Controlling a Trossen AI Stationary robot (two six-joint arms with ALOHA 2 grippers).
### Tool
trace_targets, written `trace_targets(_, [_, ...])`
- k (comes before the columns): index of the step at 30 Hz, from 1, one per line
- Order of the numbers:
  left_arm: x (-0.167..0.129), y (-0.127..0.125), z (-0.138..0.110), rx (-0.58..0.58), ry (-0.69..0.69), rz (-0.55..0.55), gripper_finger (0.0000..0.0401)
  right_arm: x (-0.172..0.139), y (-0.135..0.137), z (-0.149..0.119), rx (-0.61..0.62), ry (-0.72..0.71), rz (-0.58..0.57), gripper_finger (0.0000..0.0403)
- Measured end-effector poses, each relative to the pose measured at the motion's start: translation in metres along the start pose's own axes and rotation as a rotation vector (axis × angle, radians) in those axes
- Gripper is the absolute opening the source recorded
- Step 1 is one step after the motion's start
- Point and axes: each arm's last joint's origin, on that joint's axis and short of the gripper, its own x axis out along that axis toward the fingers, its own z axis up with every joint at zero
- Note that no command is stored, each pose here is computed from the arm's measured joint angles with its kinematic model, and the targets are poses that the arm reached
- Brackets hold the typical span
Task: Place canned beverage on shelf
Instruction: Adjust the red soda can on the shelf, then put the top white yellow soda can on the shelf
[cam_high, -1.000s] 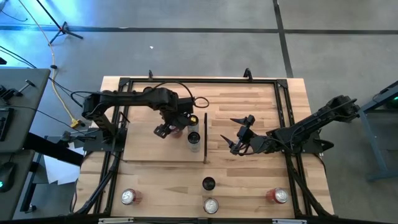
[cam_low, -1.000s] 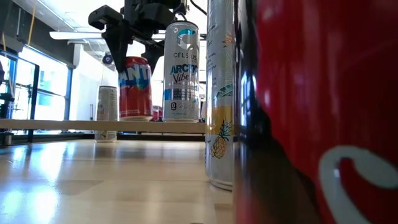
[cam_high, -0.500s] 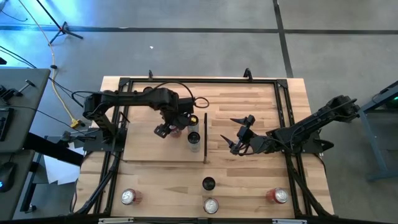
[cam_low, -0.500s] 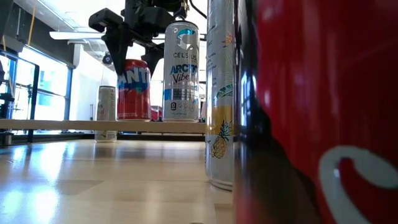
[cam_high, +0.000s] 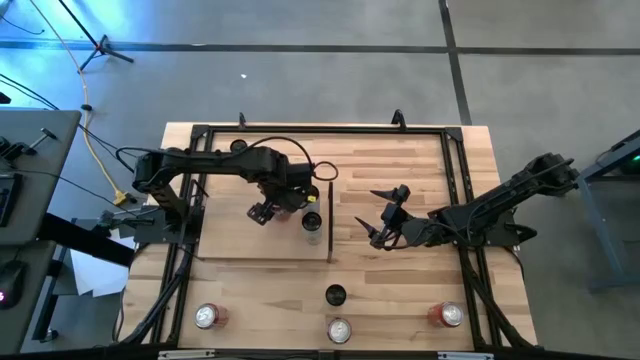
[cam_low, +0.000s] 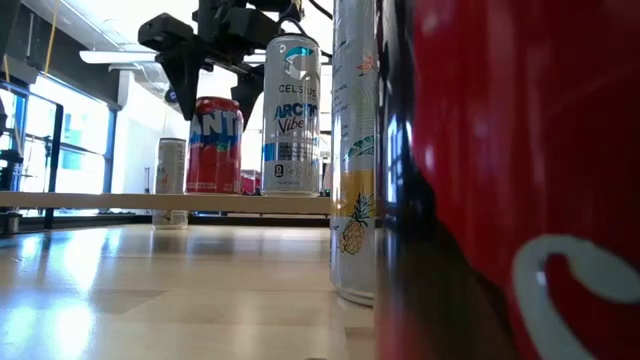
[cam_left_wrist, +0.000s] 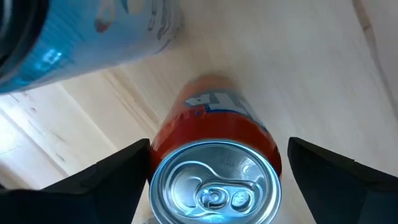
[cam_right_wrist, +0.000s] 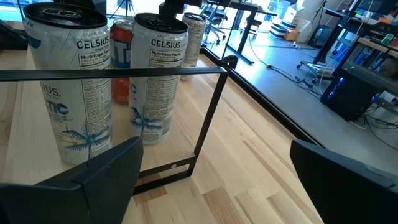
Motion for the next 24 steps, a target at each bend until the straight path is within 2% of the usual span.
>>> trace_targets(15, [-0.003, 0.000, 0.000, 0.003, -0.016, 0.013, 0.0353, 0.000, 0.000, 0.000, 0.000, 0.000, 0.000, 0.0393])
trace_targets(20, [-0.022, -0.008, 0.000, -0.015, -0.079, 0.014, 0.0353, 0.000, 0.000, 0.000, -0.001, 0.001, 0.000, 0.0393])
trace_targets(24, [-0.043, -0.023, -0.007, -0.061, -0.106, 0.018, 0.0353, 0.000, 0.000, 0.000, -0.003, 0.003, 0.000, 0.0393])
